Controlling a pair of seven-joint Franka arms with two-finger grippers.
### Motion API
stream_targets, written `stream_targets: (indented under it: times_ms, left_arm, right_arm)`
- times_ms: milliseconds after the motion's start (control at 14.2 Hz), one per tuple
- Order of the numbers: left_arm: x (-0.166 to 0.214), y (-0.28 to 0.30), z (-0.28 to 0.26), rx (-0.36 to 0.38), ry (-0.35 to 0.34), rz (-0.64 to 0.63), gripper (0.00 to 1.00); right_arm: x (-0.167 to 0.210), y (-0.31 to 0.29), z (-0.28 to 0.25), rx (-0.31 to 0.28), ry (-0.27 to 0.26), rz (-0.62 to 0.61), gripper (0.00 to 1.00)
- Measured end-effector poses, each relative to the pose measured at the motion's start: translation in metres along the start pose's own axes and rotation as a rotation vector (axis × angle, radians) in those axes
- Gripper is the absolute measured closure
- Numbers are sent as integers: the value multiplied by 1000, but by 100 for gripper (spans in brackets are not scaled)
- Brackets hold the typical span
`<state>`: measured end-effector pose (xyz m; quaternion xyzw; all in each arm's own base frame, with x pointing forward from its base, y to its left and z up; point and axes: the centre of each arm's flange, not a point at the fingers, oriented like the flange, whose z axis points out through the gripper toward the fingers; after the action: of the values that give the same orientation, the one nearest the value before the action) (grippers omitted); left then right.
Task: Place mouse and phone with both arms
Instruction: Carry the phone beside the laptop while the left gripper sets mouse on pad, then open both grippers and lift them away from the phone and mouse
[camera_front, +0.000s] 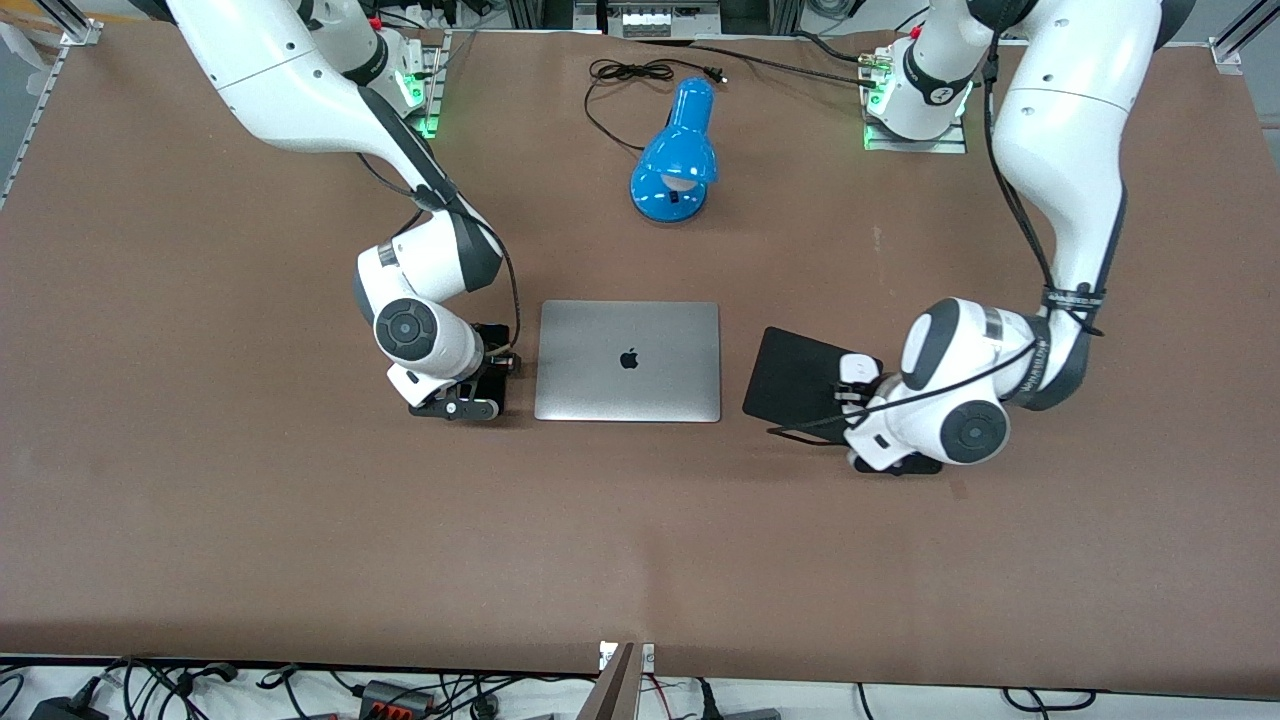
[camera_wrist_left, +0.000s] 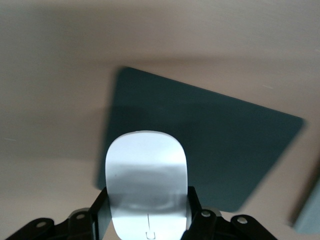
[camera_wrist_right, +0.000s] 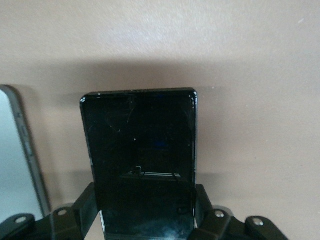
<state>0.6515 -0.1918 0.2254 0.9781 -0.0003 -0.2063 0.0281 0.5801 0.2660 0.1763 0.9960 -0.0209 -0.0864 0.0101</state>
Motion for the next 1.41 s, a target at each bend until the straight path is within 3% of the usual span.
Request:
stream_targets:
  times_ms: [776, 847, 988, 1129, 1200, 1271, 1412]
  left_arm:
    - [1, 34, 54, 10, -23, 6, 38]
    - [1, 35, 54, 10, -23, 7, 34]
    - [2, 34, 50, 8, -17, 5, 16]
    - [-1, 26, 29, 10, -17, -7, 0]
    - [-6, 18, 8, 15, -20, -17, 0]
    - [-14, 8, -21, 17, -10, -31, 0]
    - [-37, -26, -96, 4, 36, -74, 0]
  right_arm:
    - [-4, -13, 0, 8, 20, -22, 20]
    - [-4, -13, 1, 8, 19, -22, 20]
    - [-5, -13, 2, 6, 16, -23, 20]
    - [-5, -13, 0, 7, 19, -23, 15]
    - [-3, -13, -6, 11, 30, -23, 11]
    - [-1, -14, -19, 17, 48, -25, 2]
    - [4, -8, -60, 19, 79, -16, 0]
